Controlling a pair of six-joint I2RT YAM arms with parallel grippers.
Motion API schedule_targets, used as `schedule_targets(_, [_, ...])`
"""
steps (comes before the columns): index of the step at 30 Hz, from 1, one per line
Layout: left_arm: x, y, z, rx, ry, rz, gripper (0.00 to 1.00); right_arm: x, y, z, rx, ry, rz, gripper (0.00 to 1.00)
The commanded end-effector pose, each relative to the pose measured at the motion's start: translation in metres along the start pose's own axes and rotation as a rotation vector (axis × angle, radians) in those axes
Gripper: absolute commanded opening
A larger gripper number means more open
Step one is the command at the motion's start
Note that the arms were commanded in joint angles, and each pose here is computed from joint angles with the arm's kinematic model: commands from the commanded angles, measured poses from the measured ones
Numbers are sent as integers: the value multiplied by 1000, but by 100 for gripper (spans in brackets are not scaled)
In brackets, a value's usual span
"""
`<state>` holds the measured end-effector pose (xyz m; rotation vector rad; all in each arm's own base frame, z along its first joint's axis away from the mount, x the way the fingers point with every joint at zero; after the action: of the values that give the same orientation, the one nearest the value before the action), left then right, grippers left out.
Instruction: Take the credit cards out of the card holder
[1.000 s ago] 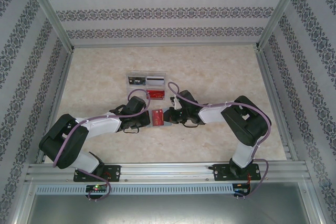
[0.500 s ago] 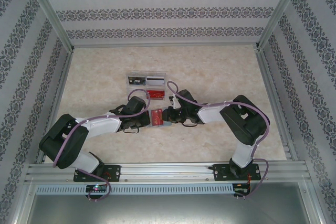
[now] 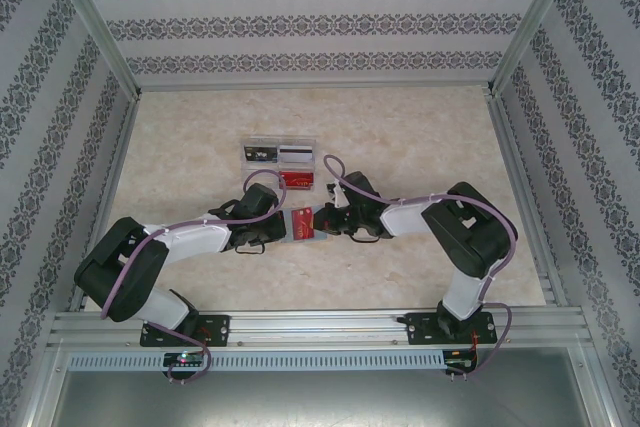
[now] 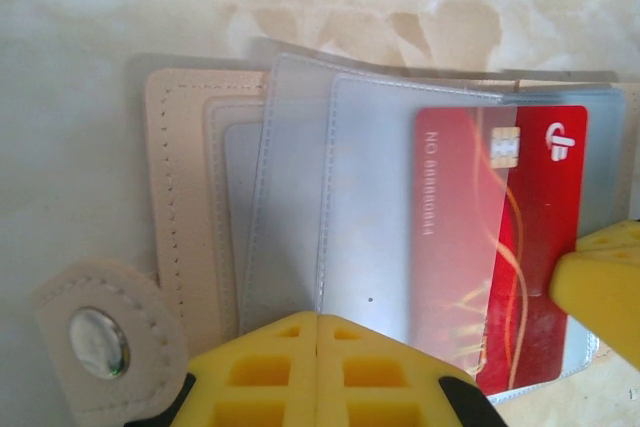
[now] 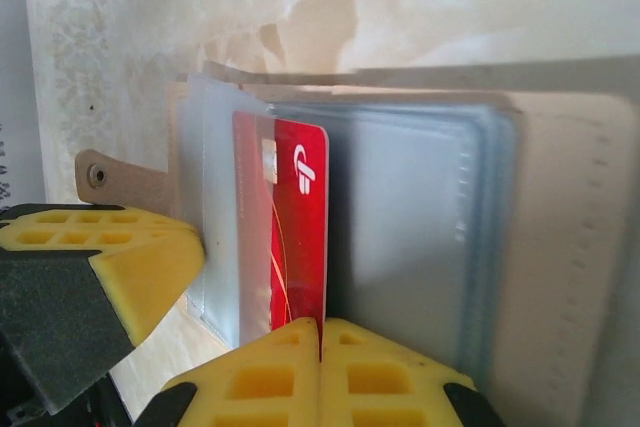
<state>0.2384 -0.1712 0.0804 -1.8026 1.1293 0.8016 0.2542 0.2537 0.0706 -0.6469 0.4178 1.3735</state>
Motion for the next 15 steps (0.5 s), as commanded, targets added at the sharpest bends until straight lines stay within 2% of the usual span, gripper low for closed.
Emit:
schedule_targets(1, [2,13,24,-5,-136,42,0,-12,-1,-10,12,33,-39,0])
schedule_targets(15, [-5,9,16,8,-112,33,0,-64,-5,-9,-12,27,-146,0])
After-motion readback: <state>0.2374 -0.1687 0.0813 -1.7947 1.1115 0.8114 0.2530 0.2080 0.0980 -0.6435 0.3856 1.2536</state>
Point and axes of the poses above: each hand's point on the last joint's axis, 136 mm out from that joint toward the fingers, its own x axis out along the fingers, its own z axis along the line the jaws close on, y = z × x, the point moved 7 cm from there along -x, back along the fingers
